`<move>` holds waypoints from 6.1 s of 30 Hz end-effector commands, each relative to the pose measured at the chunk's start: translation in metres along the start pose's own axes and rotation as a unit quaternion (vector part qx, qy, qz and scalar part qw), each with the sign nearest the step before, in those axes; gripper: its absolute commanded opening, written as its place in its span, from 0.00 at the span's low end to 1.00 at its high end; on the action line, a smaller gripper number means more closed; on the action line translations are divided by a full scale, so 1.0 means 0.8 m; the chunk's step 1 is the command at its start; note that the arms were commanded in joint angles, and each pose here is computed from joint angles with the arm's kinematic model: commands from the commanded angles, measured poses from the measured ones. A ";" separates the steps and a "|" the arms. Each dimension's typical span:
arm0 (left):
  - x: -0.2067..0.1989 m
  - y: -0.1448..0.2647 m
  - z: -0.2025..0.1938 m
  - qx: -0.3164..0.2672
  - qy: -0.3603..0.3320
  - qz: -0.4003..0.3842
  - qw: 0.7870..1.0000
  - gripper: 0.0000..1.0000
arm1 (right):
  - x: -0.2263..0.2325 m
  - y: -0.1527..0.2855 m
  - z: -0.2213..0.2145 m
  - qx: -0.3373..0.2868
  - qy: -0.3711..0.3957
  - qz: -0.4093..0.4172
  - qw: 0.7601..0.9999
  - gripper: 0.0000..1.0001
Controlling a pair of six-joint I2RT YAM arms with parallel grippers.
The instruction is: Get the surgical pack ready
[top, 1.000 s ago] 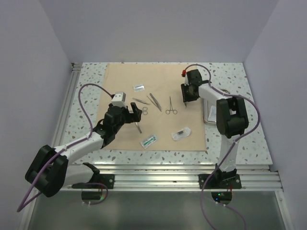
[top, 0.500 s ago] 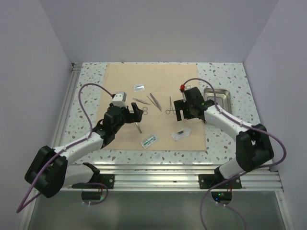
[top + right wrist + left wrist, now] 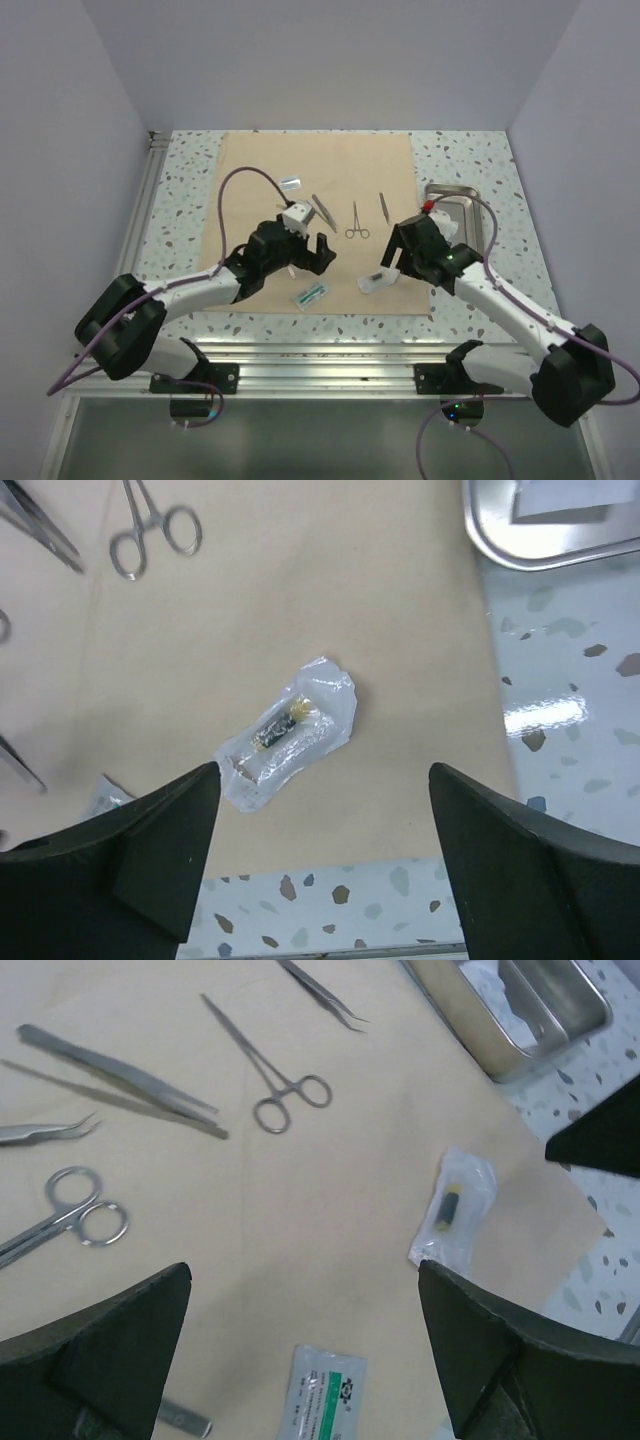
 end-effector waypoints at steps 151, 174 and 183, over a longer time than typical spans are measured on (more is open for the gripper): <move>-0.003 0.006 -0.133 0.293 -0.130 0.120 0.939 0.61 | -0.031 0.081 0.125 -0.204 -0.010 0.042 0.978 0.99; -0.060 0.013 -0.082 0.216 -0.075 0.095 0.969 0.41 | -0.009 0.079 0.110 -0.183 0.008 0.118 0.976 0.98; -0.041 0.021 -0.075 0.213 -0.026 0.079 0.973 0.52 | 0.027 0.057 0.068 -0.090 0.067 0.233 0.966 0.91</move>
Point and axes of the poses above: each gripper's point midway between its finger pads, its own y axis back along the fingers, its own x axis along the line the jaws close on, z = x × y, the point moved 5 cm from there along y, back along the fingers, and after that the axes turned 14 degrees about y, right-handed, at the moved point
